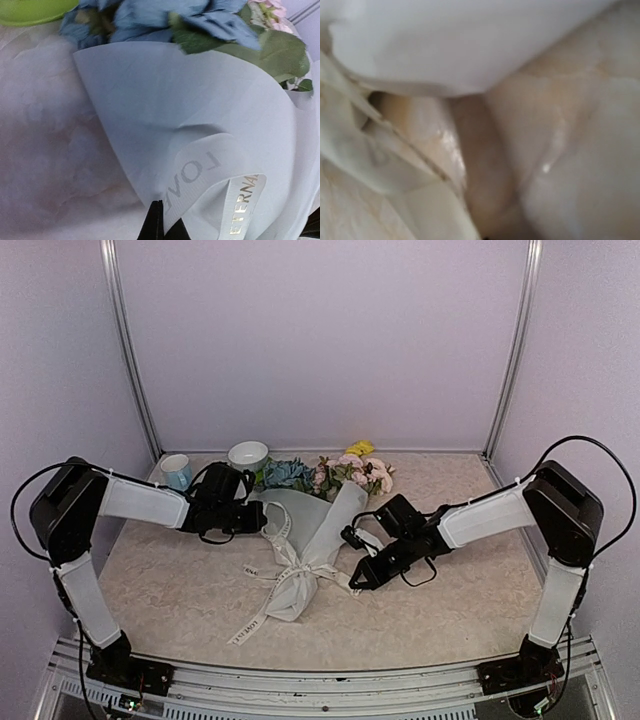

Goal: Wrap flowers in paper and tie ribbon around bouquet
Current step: Reset both arms

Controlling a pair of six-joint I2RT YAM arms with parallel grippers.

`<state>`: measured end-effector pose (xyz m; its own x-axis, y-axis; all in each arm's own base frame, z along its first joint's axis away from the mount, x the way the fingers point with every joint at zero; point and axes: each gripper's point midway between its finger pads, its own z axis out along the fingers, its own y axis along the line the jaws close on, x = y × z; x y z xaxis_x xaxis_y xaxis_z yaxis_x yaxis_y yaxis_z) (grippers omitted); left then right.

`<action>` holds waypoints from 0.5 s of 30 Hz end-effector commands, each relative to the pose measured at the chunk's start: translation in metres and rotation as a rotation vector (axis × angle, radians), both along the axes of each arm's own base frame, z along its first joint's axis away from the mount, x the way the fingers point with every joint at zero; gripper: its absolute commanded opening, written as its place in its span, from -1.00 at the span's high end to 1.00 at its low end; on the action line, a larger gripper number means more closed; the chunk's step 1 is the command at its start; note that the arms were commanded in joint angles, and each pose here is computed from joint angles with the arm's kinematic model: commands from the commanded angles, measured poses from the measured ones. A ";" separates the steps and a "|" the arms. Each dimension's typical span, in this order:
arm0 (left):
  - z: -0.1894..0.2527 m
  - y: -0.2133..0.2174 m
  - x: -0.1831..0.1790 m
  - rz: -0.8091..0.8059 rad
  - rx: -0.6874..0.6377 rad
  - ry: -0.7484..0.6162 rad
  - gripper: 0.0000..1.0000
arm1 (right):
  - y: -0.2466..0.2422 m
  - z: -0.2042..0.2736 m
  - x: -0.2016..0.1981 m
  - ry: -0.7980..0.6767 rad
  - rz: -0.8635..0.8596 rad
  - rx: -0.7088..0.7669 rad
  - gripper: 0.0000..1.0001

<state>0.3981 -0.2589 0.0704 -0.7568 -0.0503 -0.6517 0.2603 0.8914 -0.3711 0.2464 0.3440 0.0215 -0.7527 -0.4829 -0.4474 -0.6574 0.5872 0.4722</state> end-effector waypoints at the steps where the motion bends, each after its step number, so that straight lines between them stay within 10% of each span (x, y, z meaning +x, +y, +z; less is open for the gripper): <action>1: -0.018 0.041 -0.001 0.141 0.023 0.047 1.00 | -0.023 -0.009 -0.009 0.036 -0.034 -0.068 1.00; 15: -0.049 0.084 -0.020 0.266 0.057 0.133 1.00 | -0.048 -0.026 -0.025 0.122 -0.052 -0.075 1.00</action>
<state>0.3785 -0.2020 0.0292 -0.8012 -0.1649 -0.5752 0.0720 0.9278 -0.3662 0.2364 0.3183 0.0200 -0.7854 -0.4590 -0.4152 -0.6186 0.6053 0.5010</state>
